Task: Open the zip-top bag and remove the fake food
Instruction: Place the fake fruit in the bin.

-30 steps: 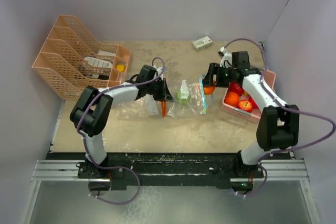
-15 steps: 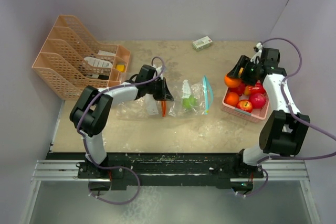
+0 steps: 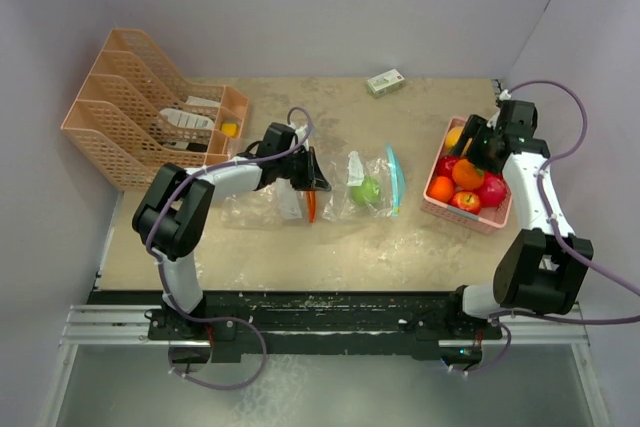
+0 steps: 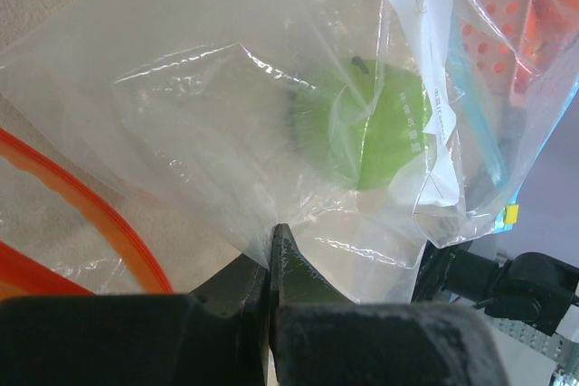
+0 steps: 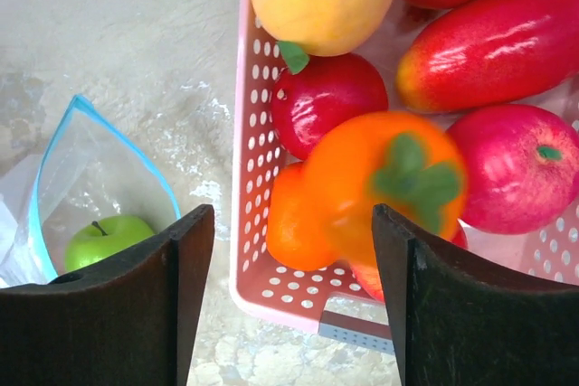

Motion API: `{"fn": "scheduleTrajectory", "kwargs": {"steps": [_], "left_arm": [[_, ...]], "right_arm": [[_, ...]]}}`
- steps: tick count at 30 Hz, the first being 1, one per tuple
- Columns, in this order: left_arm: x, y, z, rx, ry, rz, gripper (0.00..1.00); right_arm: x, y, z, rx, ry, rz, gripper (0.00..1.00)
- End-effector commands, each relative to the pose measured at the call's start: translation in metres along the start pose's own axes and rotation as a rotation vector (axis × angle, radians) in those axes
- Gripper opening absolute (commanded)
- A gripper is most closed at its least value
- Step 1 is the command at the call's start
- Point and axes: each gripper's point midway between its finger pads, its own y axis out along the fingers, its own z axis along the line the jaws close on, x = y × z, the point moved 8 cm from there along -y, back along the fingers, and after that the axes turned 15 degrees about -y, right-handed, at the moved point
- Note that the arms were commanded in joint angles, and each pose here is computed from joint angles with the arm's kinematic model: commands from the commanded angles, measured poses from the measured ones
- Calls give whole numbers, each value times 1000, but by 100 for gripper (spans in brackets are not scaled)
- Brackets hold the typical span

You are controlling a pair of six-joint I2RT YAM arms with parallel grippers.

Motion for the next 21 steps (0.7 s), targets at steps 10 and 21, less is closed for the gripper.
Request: {"fn": "scheduleTrajectory", "kwargs": {"steps": [10,21], "left_arm": [[3,-10,-12,-65,6,-36,0],[1,-14,-13,-51,5,-33,0]], "right_arm": [[-1,0,53,294,-118,-39,46],[-37,50,129,578,-212,132,1]]}}
